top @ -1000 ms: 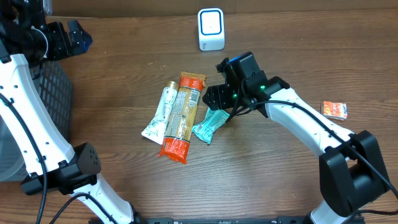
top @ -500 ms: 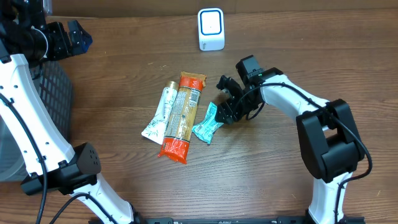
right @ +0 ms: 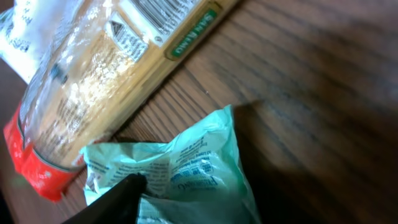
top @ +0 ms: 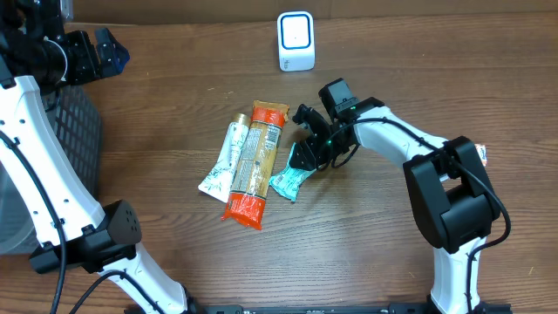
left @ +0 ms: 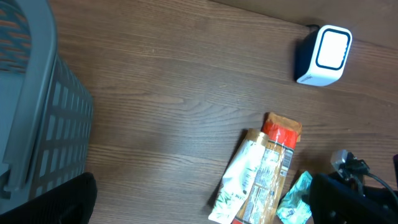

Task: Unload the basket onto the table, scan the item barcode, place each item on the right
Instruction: 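Reach the right gripper to the mint-green wipes pack and grasp it, then hold the green wipes pack over the scanner window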

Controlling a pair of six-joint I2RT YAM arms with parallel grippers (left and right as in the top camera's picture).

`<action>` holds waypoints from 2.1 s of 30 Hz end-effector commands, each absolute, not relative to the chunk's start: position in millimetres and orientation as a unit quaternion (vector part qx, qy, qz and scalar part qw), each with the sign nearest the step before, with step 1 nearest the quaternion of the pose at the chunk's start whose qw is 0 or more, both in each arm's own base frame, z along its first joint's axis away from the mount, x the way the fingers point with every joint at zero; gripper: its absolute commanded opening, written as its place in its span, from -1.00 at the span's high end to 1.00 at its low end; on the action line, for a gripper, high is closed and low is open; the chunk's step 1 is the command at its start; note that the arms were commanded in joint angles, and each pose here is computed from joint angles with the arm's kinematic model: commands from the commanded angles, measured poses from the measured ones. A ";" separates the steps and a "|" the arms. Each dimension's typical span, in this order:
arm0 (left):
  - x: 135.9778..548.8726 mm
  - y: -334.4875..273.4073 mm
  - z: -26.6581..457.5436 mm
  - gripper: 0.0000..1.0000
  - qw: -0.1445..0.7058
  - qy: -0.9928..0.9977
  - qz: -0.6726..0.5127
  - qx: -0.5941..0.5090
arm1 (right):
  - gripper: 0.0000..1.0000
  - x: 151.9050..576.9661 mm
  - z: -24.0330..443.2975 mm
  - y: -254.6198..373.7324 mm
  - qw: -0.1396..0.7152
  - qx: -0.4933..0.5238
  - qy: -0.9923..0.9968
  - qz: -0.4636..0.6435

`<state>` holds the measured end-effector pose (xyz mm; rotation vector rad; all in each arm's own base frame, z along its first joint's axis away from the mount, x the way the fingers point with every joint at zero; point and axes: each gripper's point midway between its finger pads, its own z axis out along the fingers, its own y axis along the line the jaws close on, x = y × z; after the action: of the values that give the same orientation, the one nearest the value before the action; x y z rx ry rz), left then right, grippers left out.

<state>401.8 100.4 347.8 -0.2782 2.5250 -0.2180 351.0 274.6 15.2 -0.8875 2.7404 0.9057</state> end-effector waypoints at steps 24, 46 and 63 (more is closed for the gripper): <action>402.9 96.4 347.4 -0.99 0.292 0.948 -0.084 -0.091 | 0.93 428.7 129.1 195.2 0.154 -0.014 0.922 0.355; 402.9 96.4 347.4 -0.99 0.292 0.948 -0.084 -0.091 | 0.93 395.0 331.5 172.9 0.397 0.001 0.851 0.344; 402.9 96.4 347.4 -0.99 0.292 0.948 -0.084 -0.091 | 0.93 518.5 251.8 225.2 0.591 -0.166 0.781 -0.115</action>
<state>401.8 100.4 347.7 -0.2783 2.5253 -0.2181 500.0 239.7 252.2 -0.1620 1.9106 0.1020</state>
